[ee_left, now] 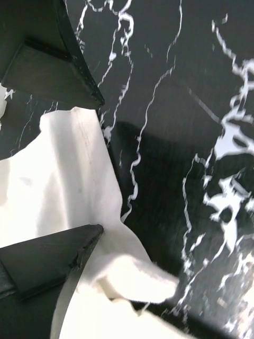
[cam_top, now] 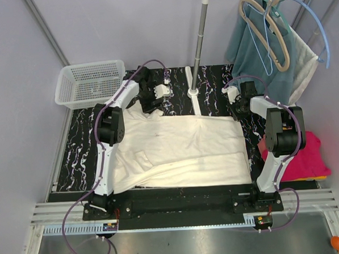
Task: Fold and stack the t-shirts
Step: Fold the tshirt
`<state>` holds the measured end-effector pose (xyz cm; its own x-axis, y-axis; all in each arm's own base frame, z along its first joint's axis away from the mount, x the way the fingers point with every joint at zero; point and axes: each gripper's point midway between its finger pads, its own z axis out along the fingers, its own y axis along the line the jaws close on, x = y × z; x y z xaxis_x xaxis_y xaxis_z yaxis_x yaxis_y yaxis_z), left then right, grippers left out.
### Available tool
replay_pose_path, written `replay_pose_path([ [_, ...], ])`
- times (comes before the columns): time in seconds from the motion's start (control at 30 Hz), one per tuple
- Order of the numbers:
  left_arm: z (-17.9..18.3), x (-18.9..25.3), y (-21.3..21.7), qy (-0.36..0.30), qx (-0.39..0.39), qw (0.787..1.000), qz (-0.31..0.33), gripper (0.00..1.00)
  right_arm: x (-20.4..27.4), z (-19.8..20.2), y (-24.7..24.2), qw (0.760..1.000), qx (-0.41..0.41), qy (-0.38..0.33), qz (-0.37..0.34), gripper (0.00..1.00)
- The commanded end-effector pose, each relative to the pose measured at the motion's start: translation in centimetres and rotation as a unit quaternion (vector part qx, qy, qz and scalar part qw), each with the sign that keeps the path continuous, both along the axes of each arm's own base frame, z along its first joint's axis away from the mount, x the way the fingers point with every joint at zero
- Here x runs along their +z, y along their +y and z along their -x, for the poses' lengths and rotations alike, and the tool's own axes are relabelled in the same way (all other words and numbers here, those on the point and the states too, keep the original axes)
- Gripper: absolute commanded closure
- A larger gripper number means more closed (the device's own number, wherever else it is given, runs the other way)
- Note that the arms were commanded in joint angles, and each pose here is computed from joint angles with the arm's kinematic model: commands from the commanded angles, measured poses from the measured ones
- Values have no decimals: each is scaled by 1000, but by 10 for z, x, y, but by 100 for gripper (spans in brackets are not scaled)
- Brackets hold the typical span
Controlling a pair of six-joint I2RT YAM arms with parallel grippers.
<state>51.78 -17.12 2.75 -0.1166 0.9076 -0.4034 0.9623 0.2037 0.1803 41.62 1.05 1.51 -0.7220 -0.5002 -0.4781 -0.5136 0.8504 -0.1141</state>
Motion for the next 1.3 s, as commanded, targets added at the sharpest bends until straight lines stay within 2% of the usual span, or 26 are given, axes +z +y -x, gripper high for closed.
replay_pose_path([
  [0.0,38,-33,23,75,-24,995,-65,6,-24,36,2,998,-2,66,-9,100],
  [0.07,37,-37,25,78,-26,994,-73,7,-23,36,3,998,-3,65,-10,100],
  [0.17,30,-40,23,68,-33,993,-86,17,-22,37,4,998,-2,63,-13,100],
  [0.3,26,-47,26,64,-33,992,-100,54,-21,39,3,998,-1,63,-10,100],
  [0.33,25,-48,26,62,-32,992,-101,66,-21,40,3,998,-1,63,-10,100],
  [0.4,20,-48,26,54,-19,993,-100,76,-22,41,3,998,-1,63,-10,100],
  [0.43,15,-47,25,42,-13,994,-98,90,-22,41,3,998,-1,63,-10,100],
  [0.47,13,-46,26,37,-7,994,-99,100,-22,41,3,998,-3,65,-11,100],
  [0.63,-4,-25,20,-6,28,996,-83,100,-22,43,3,998,-5,66,-14,100],
  [0.87,-26,52,16,-93,68,992,-48,100,-21,46,4,998,-6,65,-13,100],
  [1.03,-25,83,24,-127,82,987,-54,100,-20,47,2,998,-10,61,-12,100],
  [1.27,-5,116,36,-153,96,982,-56,100,-2,43,-1,999,-14,34,-5,100],
])
